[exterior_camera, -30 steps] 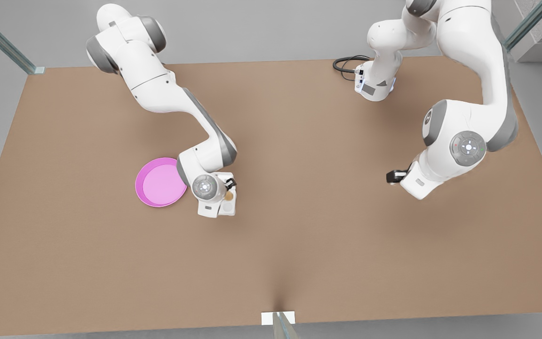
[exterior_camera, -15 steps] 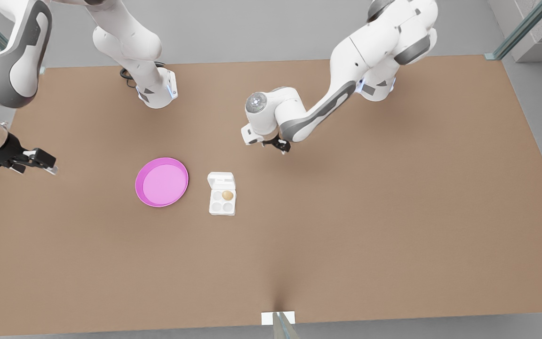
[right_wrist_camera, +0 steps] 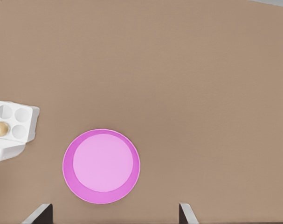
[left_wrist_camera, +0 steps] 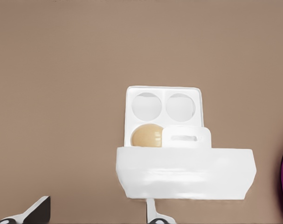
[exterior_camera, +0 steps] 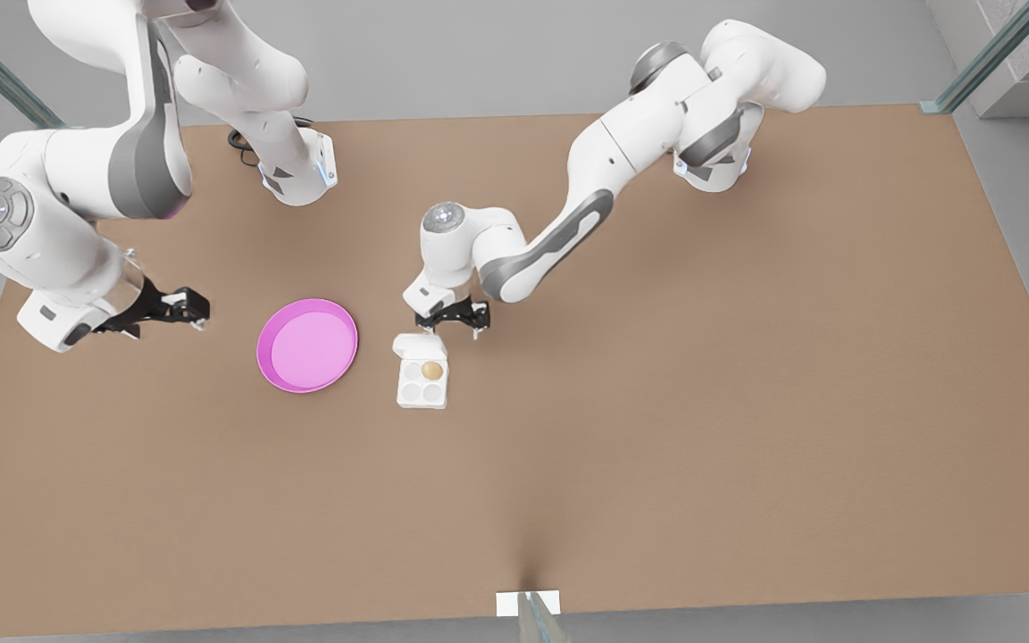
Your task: Pack egg into the box and close the box lid
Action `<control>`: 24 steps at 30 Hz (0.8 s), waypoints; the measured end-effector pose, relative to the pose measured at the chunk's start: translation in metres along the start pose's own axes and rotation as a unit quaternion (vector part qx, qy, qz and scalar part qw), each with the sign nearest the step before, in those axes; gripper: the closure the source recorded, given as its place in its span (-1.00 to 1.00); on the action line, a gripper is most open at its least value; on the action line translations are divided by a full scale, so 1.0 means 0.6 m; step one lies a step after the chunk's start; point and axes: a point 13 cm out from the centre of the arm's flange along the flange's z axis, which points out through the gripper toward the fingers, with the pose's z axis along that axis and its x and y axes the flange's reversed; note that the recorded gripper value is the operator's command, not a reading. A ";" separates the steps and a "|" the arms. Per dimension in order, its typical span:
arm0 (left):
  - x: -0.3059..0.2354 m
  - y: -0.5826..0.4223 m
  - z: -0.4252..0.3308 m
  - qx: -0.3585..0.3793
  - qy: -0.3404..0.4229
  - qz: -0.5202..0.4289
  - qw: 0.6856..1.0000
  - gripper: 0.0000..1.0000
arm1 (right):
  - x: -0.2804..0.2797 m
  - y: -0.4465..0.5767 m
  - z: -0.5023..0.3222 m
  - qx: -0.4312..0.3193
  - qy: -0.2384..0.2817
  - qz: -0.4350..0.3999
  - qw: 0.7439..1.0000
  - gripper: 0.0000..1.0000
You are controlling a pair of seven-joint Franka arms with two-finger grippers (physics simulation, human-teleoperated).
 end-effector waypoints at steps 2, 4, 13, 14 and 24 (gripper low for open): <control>-0.025 -0.011 -0.016 0.011 -0.016 -0.024 1.000 -1.00 | 0.006 -0.035 0.010 -0.002 0.005 0.019 1.000 -1.00; -0.054 -0.023 -0.041 0.026 -0.028 -0.050 0.998 -1.00 | 0.009 -0.053 0.013 -0.002 0.007 0.030 1.000 -1.00; -0.068 -0.038 -0.037 0.043 -0.028 -0.115 0.992 -1.00 | 0.005 -0.027 0.012 -0.002 0.006 0.019 1.000 -1.00; -0.133 -0.003 -0.090 0.047 -0.028 -0.150 0.987 -1.00 | 0.005 -0.028 0.012 -0.002 0.006 0.020 1.000 -1.00; -0.274 1.096 -0.583 -0.118 0.077 -0.492 0.859 -1.00 | 0.003 -0.033 0.018 -0.003 0.007 0.025 1.000 -1.00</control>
